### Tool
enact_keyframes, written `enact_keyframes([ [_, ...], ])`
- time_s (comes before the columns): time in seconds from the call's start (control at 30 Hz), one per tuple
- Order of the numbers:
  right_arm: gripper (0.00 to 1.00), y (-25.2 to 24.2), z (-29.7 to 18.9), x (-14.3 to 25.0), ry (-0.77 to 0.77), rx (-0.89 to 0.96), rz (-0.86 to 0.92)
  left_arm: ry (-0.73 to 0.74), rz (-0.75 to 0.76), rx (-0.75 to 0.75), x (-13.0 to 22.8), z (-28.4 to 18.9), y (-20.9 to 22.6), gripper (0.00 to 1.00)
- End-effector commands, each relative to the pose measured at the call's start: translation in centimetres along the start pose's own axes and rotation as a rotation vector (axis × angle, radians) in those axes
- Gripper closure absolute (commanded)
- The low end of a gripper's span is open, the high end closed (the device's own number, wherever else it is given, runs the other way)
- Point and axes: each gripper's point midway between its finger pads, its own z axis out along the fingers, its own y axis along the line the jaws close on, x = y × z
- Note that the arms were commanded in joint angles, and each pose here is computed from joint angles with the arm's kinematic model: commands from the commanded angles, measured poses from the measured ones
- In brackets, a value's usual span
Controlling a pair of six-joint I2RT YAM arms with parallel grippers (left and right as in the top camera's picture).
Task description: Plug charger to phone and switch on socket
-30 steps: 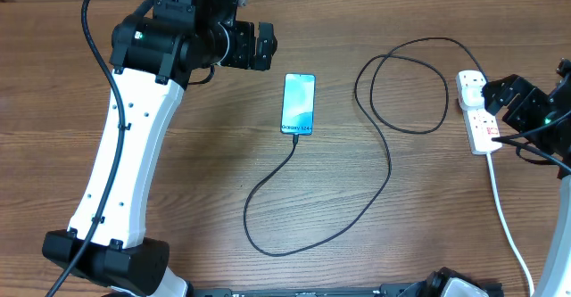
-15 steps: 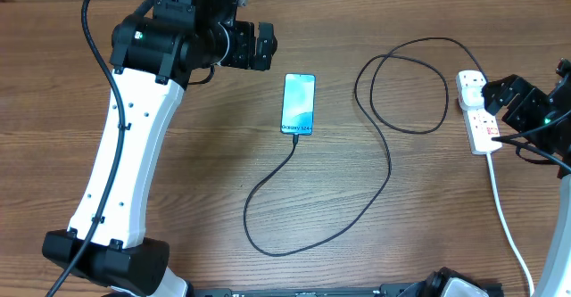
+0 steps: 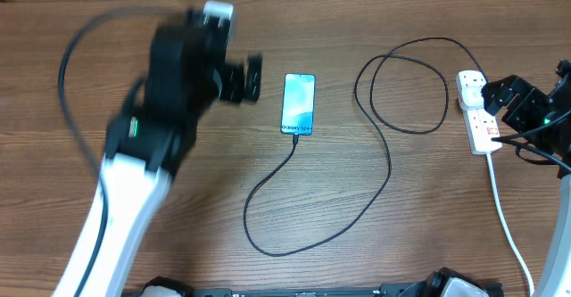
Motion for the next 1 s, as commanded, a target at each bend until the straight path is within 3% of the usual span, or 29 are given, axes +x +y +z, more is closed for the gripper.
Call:
enact_keyframes([
  [0.0,0.0,0.0,0.0,0.0,-0.005,0.003,-0.004,-0.155,0.088,-0.008,2.1,-2.2,0.3,0.01],
  [0.23,0.0,0.0,0.0,0.0,-0.005,0.003,-0.004,-0.697,0.172,0.015,3.5,-8.0,0.7,0.0],
  [0.33,0.0,0.0,0.0,0.0,-0.005,0.003,-0.004,-0.847,0.153,-0.069,6.7,-10.6,3.3,0.0],
  [0.6,0.0,0.0,0.0,0.0,-0.005,0.003,-0.004,-0.827,0.024,-0.203,13.2,-11.0,7.9,0.0],
  [0.9,0.0,0.0,0.0,0.0,-0.005,0.003,-0.004,-0.562,-0.066,-0.281,19.4,-7.6,10.4,0.0],
  [0.97,0.0,0.0,0.0,0.0,-0.005,0.003,-0.004,-0.483,-0.015,-0.301,21.0,-6.8,10.6,0.01],
])
